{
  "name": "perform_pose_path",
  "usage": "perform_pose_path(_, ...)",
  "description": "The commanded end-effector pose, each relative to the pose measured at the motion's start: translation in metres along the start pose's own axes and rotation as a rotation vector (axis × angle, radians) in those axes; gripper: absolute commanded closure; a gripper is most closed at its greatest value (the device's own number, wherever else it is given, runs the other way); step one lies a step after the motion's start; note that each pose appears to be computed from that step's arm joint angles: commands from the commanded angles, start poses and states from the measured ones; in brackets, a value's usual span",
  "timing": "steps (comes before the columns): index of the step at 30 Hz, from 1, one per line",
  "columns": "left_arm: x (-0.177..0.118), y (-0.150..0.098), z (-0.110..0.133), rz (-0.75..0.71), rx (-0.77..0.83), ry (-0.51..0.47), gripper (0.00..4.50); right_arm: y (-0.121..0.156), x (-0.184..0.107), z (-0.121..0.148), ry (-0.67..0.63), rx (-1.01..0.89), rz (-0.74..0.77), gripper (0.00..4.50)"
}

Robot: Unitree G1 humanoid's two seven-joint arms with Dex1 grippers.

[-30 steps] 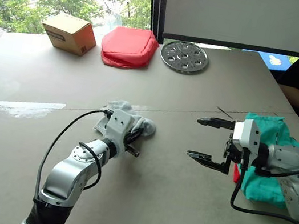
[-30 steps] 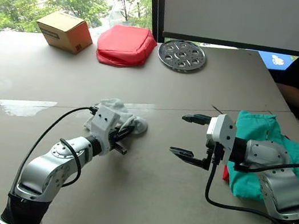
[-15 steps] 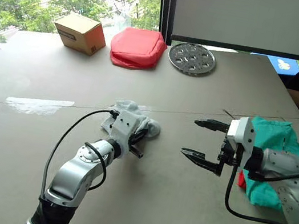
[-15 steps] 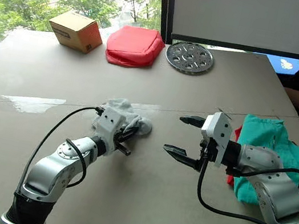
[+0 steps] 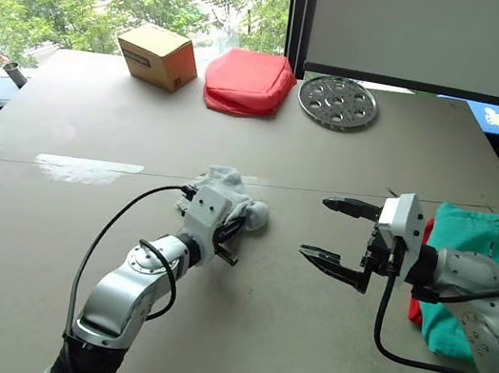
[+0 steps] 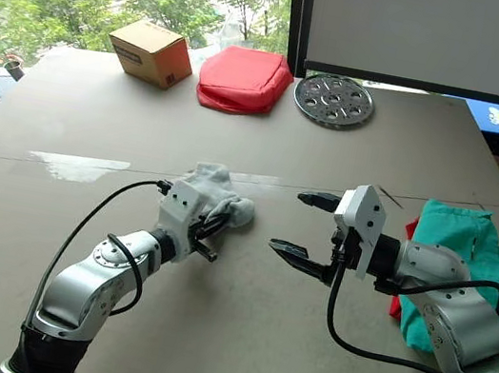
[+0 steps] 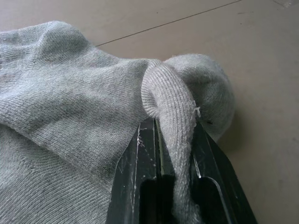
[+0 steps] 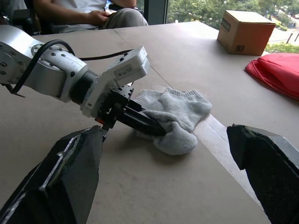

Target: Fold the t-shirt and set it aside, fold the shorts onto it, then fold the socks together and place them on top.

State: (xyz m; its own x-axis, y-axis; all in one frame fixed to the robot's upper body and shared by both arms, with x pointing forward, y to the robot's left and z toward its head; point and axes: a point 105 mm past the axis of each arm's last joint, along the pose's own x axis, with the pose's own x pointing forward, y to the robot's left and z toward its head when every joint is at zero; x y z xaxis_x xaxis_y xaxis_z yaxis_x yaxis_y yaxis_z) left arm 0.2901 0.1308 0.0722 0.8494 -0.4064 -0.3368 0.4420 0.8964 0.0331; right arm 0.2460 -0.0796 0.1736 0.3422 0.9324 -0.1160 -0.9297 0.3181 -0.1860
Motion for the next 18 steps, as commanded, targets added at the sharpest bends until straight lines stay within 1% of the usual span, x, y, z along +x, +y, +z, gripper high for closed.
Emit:
perform_pose_path(1,-0.004,0.008,-0.003,0.029,-0.01,0.011,4.49,0.004,-0.001,0.013,-0.034,-0.046,0.01,0.0)
perform_pose_path(7,-0.004,0.004,0.0,0.009,-0.014,-0.007,4.49,0.004,-0.001,0.012,-0.031,-0.035,0.003,0.0)
perform_pose_path(9,-0.006,-0.003,0.005,-0.037,-0.041,-0.027,4.49,0.003,-0.001,0.012,-0.032,-0.032,0.001,0.0)
perform_pose_path(10,-0.007,-0.006,0.007,-0.063,-0.057,-0.038,3.51,0.003,-0.001,0.012,-0.033,-0.031,0.0,0.0)
perform_pose_path(11,-0.008,-0.008,0.01,-0.068,-0.079,-0.049,3.2,0.002,-0.001,0.012,-0.033,-0.03,-0.001,0.0)
perform_pose_path(12,-0.01,-0.009,0.013,-0.073,-0.096,-0.059,2.77,0.002,-0.001,0.011,-0.033,-0.029,-0.003,0.0)
perform_pose_path(15,-0.02,-0.008,0.022,-0.074,-0.143,-0.095,1.25,0.002,0.002,0.01,-0.033,-0.024,-0.006,0.0)
perform_pose_path(18,-0.041,-0.001,0.032,-0.097,-0.193,-0.144,1.25,0.0,0.006,0.009,-0.032,-0.023,-0.015,0.0)
